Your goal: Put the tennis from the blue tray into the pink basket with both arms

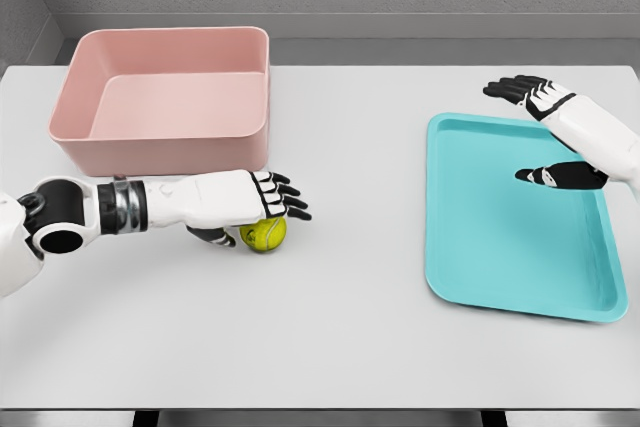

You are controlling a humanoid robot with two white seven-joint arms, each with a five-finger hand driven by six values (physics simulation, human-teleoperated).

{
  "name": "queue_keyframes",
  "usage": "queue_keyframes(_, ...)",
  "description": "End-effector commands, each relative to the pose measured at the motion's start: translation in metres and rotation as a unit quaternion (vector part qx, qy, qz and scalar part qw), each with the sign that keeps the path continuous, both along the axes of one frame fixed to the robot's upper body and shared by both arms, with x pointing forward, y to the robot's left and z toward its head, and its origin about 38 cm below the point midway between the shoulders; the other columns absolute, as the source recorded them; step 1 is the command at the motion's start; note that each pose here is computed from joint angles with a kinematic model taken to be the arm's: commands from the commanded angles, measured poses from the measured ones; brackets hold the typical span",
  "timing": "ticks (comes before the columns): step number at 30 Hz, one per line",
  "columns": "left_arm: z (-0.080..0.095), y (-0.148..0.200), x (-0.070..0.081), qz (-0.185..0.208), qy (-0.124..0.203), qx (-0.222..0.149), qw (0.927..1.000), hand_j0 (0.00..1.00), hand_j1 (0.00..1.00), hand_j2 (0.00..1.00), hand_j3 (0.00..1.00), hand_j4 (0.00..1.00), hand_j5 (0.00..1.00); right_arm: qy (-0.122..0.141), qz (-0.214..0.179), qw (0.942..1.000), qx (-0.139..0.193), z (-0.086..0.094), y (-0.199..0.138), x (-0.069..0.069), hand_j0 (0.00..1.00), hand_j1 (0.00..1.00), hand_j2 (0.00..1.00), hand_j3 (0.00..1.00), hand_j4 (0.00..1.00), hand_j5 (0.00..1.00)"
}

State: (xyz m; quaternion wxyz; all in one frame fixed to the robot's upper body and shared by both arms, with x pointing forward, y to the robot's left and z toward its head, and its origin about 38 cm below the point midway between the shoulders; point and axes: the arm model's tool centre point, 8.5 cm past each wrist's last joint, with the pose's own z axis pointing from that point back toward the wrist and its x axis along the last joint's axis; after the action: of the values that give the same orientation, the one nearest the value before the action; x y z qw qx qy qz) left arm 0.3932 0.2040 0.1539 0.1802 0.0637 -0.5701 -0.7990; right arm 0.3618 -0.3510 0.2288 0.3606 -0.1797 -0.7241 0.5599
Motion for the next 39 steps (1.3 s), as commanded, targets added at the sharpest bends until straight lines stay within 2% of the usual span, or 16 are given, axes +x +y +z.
queue_keyframes(1,0.0,0.001,0.0,0.001,0.002,-0.002,1.0,0.88,0.88,0.88,0.88,0.88,0.88,0.0,0.0,1.0,0.004,0.001,0.0,0.0,1.0,1.0,1.0,1.0,1.0,1.0)
queue_keyframes(10,-0.01,-0.003,-0.006,-0.007,0.015,0.005,0.9998,0.86,0.86,0.86,0.86,0.86,0.86,0.002,0.0,1.0,0.004,0.0,-0.001,0.0,1.0,1.0,1.0,1.0,1.0,1.0)
queue_keyframes(17,-0.01,-0.002,-0.006,-0.007,0.016,0.01,0.9998,0.58,0.58,0.58,0.58,0.58,0.58,0.002,0.0,1.0,0.004,0.0,-0.001,0.0,1.0,1.0,1.0,1.0,1.0,1.0)
queue_keyframes(19,-0.01,-0.001,-0.005,-0.007,0.014,0.013,0.9998,0.55,0.55,0.55,0.55,0.55,0.55,0.002,0.0,1.0,0.004,0.0,-0.001,0.0,1.0,1.0,1.0,1.0,1.0,1.0)
queue_keyframes(24,-0.009,-0.001,-0.005,-0.007,0.014,0.011,0.9998,0.55,0.55,0.55,0.55,0.55,0.55,0.002,0.0,1.0,0.004,0.0,-0.001,0.0,1.0,1.0,1.0,1.0,1.0,1.0)
queue_keyframes(30,0.001,-0.003,-0.001,-0.01,0.003,0.008,0.9999,0.56,0.56,0.56,0.56,0.56,0.56,0.001,0.0,1.0,0.004,0.0,0.0,0.0,1.0,1.0,1.0,1.0,1.0,1.0)
queue_keyframes(39,0.034,-0.003,0.013,-0.01,-0.022,-0.007,0.9997,0.56,0.56,0.56,0.56,0.56,0.56,0.002,-0.001,1.0,0.003,0.0,-0.001,0.0,1.0,1.0,1.0,1.0,1.0,1.0)
